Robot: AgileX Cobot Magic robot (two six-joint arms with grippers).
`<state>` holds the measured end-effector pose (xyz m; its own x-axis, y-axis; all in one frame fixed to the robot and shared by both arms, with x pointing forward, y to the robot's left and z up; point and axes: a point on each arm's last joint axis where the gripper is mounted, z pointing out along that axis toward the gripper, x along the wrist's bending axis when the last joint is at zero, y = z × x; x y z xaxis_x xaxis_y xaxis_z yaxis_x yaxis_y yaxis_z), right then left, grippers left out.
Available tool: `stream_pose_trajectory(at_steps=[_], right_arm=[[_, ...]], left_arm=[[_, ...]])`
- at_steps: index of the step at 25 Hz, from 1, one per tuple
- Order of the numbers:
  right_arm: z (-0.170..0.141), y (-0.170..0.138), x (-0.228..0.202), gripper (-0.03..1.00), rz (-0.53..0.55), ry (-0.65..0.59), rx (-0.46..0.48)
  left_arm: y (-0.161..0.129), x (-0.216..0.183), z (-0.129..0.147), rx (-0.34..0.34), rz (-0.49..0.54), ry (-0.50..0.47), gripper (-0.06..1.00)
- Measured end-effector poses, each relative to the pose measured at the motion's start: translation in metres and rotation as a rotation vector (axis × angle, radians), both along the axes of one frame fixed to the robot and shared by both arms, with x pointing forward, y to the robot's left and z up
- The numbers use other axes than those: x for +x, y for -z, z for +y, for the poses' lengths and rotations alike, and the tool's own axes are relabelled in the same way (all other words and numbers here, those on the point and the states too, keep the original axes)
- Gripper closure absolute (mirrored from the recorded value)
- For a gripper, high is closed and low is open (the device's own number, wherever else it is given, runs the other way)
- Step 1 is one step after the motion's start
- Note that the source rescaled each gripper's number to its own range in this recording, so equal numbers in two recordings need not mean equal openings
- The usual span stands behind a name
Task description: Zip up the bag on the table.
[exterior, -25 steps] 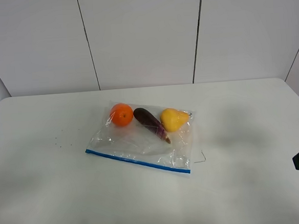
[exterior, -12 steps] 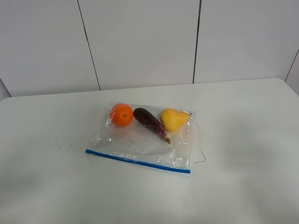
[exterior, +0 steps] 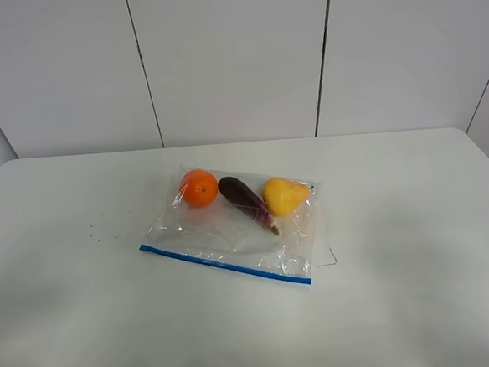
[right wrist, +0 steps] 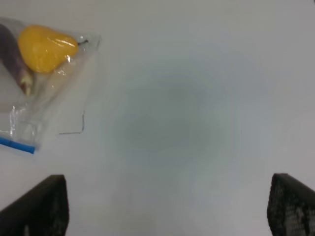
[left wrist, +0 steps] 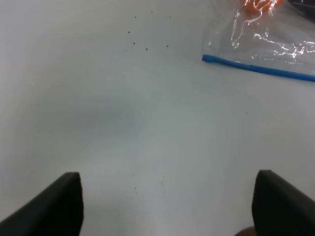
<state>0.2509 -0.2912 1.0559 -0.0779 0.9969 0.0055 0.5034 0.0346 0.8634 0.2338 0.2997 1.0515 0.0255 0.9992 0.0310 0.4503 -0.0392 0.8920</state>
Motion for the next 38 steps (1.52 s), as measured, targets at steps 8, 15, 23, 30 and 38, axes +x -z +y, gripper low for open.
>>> stream_pose_trajectory(at_steps=[8, 15, 23, 30, 38], right_arm=[[0.0, 0.0, -0.016, 0.07, -0.103, -0.003, -0.003], [0.0, 0.0, -0.017, 0.07, -0.105, -0.003, -0.004], [0.0, 0.0, -0.017, 0.07, -0.105, -0.003, -0.004], [0.0, 0.0, -0.017, 0.07, -0.104, -0.001, -0.007], [0.0, 0.0, -0.017, 0.07, -0.104, -0.001, -0.007]], left_arm=[[0.0, 0.0, 0.0, 0.0, 0.0, 0.0, -0.05], [0.0, 0.0, 0.0, 0.0, 0.0, 0.0, -0.05], [0.0, 0.0, 0.0, 0.0, 0.0, 0.0, -0.05], [0.0, 0.0, 0.0, 0.0, 0.0, 0.0, -0.05], [0.0, 0.0, 0.0, 0.0, 0.0, 0.0, -0.05]])
